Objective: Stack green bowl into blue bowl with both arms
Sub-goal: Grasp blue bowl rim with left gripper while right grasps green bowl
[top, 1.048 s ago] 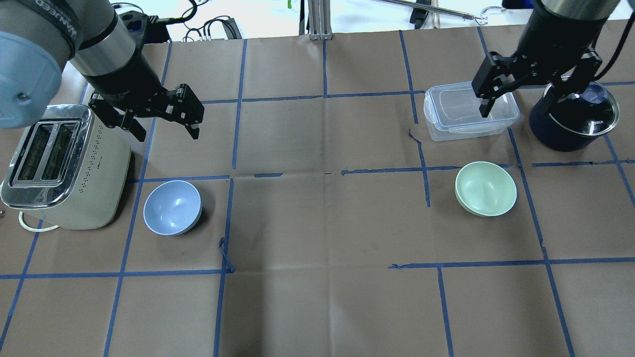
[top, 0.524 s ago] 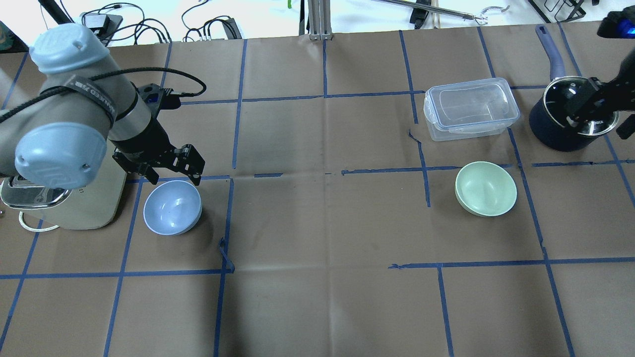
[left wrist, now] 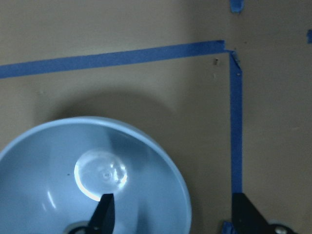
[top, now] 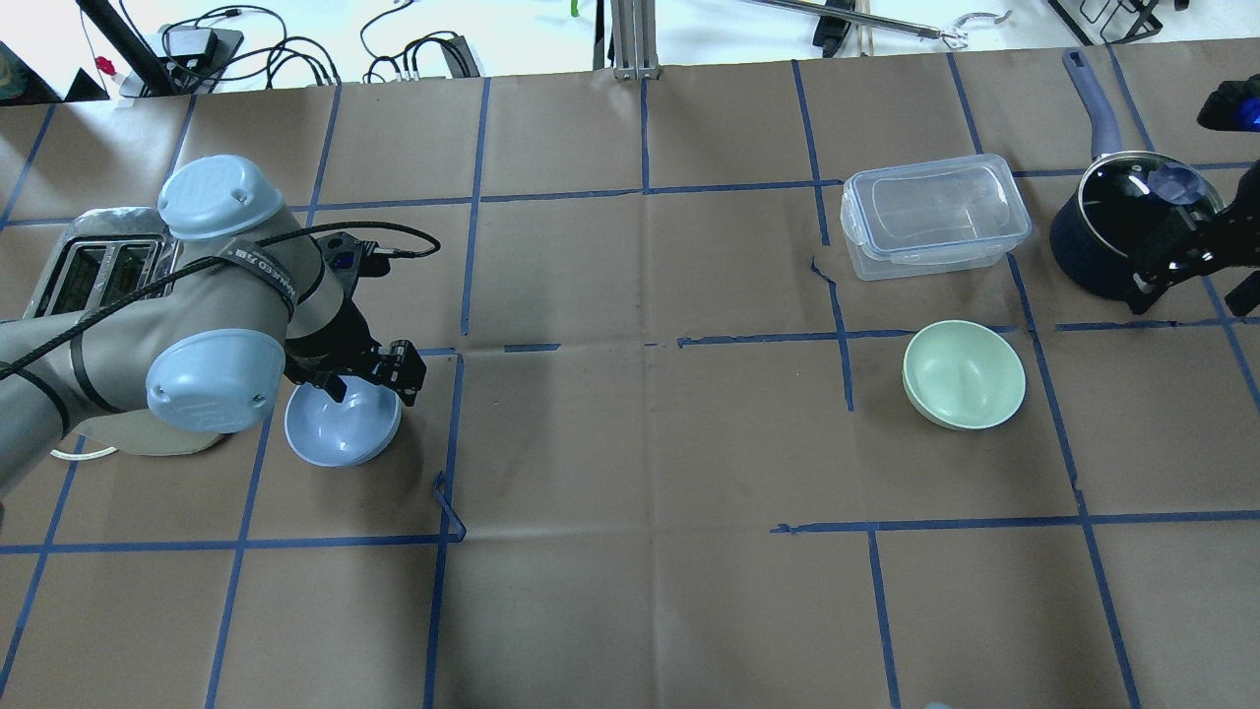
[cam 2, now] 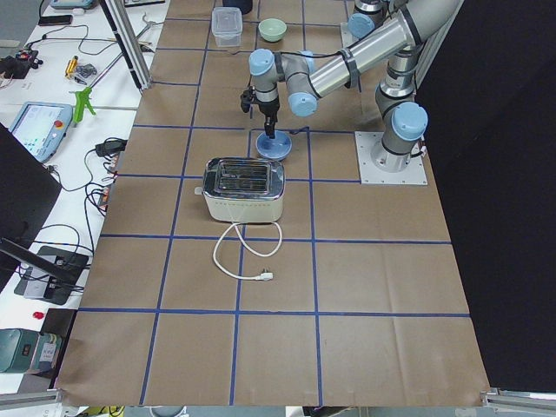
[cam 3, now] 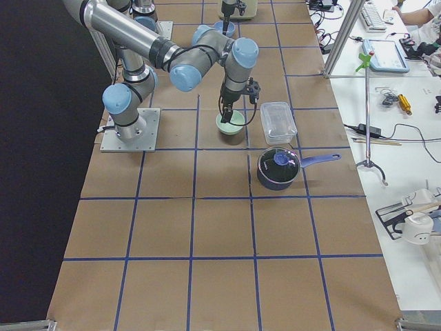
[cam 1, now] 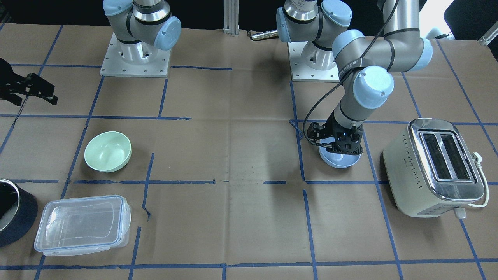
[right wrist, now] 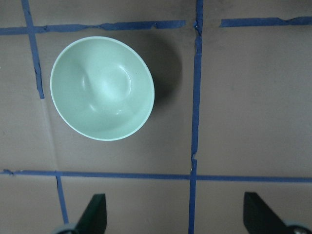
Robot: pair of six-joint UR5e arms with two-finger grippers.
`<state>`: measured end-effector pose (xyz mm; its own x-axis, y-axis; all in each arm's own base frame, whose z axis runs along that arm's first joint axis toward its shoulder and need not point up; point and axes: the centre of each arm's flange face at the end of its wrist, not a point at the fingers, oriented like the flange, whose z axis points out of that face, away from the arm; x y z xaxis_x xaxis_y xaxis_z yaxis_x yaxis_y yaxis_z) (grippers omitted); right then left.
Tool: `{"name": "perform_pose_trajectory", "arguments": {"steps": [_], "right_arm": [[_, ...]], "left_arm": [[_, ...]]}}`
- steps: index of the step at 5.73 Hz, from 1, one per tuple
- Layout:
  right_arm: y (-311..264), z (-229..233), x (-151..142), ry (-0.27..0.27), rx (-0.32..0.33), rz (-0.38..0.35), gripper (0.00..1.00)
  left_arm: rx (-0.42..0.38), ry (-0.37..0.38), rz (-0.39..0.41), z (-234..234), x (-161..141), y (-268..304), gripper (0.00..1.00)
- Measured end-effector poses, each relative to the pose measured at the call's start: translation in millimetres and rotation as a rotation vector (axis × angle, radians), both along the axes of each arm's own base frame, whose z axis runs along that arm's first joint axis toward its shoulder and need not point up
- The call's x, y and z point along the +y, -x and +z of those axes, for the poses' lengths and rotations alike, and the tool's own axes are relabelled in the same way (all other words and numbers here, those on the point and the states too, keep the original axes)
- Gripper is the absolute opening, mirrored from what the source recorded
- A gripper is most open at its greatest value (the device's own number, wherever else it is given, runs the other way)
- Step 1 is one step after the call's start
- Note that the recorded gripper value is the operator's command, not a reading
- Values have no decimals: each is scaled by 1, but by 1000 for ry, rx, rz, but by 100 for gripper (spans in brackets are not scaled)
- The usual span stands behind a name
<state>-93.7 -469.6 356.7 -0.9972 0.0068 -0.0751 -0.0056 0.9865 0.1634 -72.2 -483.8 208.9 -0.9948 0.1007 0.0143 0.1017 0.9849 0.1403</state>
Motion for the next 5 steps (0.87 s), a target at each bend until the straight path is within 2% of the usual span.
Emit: {"name": "perform_pose_trajectory", "arguments": {"steps": [1,2,4,5], "right_arm": [[-14,-40,-1,44,27,16,100],[-21,-82,-5,71,42,13,100],[-20,-143,-13,60,39,10,100],[-21,-157,-11,42,36,10,56]], "left_arm": [[-3,-3,0,-7,-3,0,5],[-7,2,3,-5,-5,-1,2],[-10,9,10,-1,-7,0,1],[-21,22,22,6,-12,3,1]]}}
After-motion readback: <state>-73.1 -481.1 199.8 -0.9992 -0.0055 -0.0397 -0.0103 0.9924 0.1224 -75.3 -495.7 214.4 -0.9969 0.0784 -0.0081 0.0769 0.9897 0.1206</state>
